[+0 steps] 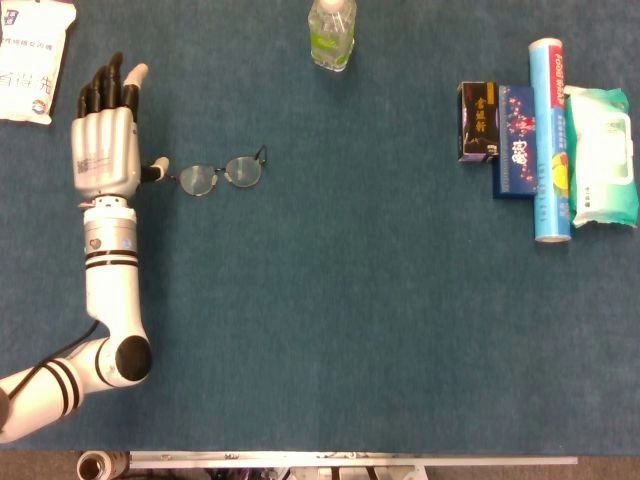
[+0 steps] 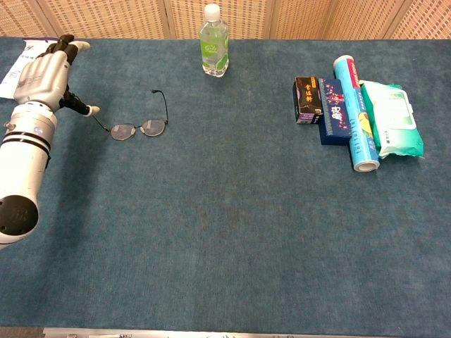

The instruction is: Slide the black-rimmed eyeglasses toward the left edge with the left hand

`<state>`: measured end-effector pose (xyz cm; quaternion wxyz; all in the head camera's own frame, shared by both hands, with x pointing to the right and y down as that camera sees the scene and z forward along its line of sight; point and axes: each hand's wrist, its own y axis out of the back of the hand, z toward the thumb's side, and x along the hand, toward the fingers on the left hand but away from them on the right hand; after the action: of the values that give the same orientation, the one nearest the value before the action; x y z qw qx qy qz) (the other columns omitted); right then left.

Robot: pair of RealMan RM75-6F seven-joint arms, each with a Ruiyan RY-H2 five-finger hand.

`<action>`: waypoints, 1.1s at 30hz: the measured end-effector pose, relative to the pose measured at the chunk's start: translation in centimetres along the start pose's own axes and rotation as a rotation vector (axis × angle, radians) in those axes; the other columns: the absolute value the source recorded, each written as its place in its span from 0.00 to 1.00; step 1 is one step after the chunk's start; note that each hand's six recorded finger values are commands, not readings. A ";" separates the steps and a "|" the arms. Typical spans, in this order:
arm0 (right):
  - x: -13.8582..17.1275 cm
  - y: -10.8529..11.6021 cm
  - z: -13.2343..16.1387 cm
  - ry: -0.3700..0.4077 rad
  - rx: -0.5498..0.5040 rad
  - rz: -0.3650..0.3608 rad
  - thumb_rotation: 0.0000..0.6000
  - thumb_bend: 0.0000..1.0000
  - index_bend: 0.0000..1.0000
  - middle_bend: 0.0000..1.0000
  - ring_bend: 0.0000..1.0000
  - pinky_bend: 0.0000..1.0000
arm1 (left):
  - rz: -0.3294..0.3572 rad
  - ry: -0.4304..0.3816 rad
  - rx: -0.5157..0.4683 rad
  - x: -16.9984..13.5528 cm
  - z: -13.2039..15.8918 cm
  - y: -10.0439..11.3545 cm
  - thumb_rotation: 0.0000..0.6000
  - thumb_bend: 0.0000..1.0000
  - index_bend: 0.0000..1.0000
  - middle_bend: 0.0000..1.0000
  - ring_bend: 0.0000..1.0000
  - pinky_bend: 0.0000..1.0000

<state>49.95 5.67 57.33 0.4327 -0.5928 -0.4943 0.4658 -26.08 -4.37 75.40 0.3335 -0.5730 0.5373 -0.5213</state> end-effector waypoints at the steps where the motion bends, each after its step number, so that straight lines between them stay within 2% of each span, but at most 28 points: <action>1: 0.0 0.0 0.0 0.000 0.000 0.001 1.00 0.35 0.53 0.44 0.25 0.21 | 0.002 0.000 0.002 0.0 -0.1 0.1 1.00 0.04 0.12 0.01 0.01 0.09; 33: 0.0 -0.1 0.0 -0.001 0.002 0.002 1.00 0.35 0.53 0.44 0.25 0.21 | 0.019 0.067 0.082 -1.1 -5.7 1.7 1.00 0.04 0.12 0.01 0.01 0.09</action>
<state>49.89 5.69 57.42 0.4325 -0.5926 -0.4935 0.4671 -31.88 -2.66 74.93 0.3433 -0.5359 0.5320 -0.5585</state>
